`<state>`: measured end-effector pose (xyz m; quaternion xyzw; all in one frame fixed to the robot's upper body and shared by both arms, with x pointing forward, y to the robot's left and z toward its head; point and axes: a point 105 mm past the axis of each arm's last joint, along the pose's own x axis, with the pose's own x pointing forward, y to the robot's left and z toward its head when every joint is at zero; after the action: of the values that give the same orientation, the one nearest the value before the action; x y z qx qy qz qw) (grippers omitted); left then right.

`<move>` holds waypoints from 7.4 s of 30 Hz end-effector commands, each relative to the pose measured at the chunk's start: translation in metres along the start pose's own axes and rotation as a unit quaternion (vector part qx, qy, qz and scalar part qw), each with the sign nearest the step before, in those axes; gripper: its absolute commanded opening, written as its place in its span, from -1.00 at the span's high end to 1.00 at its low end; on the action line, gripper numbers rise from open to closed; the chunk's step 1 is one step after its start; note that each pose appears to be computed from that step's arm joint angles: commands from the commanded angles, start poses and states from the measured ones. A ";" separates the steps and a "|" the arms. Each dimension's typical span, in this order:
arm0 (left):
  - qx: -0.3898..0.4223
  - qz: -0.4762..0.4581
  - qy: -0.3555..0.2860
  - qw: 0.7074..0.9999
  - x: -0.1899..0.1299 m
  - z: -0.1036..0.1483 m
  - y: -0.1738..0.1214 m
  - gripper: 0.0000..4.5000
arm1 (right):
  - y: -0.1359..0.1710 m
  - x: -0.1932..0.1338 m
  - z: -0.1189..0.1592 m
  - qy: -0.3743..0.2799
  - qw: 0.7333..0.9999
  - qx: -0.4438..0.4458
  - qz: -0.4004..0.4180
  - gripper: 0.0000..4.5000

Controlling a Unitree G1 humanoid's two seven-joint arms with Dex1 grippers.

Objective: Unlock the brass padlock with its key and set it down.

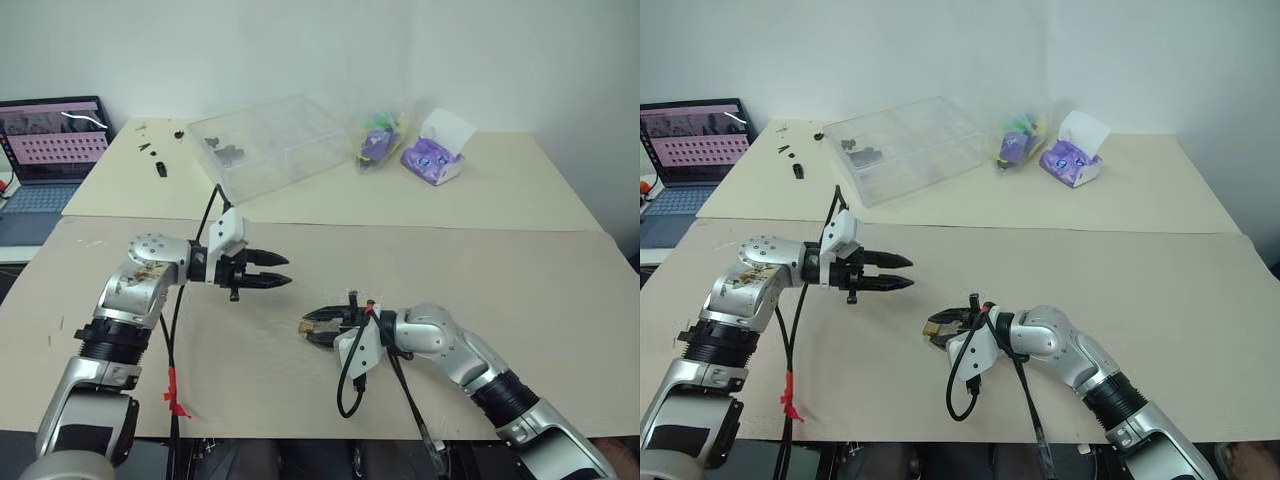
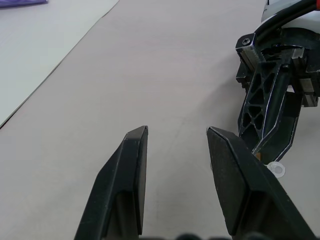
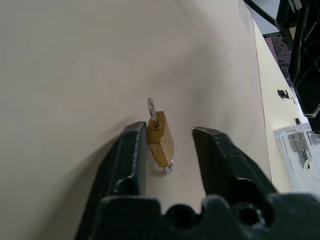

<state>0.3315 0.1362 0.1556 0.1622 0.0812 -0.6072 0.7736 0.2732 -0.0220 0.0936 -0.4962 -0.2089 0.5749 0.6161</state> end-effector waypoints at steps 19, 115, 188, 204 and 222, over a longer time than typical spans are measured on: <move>0.219 -0.128 0.055 0.966 0.018 -0.006 0.011 0.14 | -0.018 -0.075 -0.013 0.130 0.939 0.273 -0.164 -0.22; 0.046 0.000 0.020 0.999 -0.039 -0.028 -0.082 0.14 | -0.020 0.010 -0.015 -0.030 0.946 0.322 0.023 -0.97; 0.054 -0.001 0.019 0.998 -0.030 -0.024 -0.076 0.14 | -0.014 0.011 -0.018 -0.016 0.925 0.376 -0.045 0.65; 0.049 0.003 0.028 0.998 -0.038 -0.031 -0.075 0.14 | -0.026 -0.018 -0.037 0.246 0.749 0.547 -0.282 0.65; 0.065 -0.046 0.037 0.996 -0.033 -0.026 -0.061 0.14 | -0.003 -0.041 -0.029 0.354 0.649 0.584 -0.335 -0.65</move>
<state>0.2651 0.1652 0.1263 0.2145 0.0956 -0.6358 0.7353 0.2874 -0.0675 0.0941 -0.1093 0.2601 0.1127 0.9527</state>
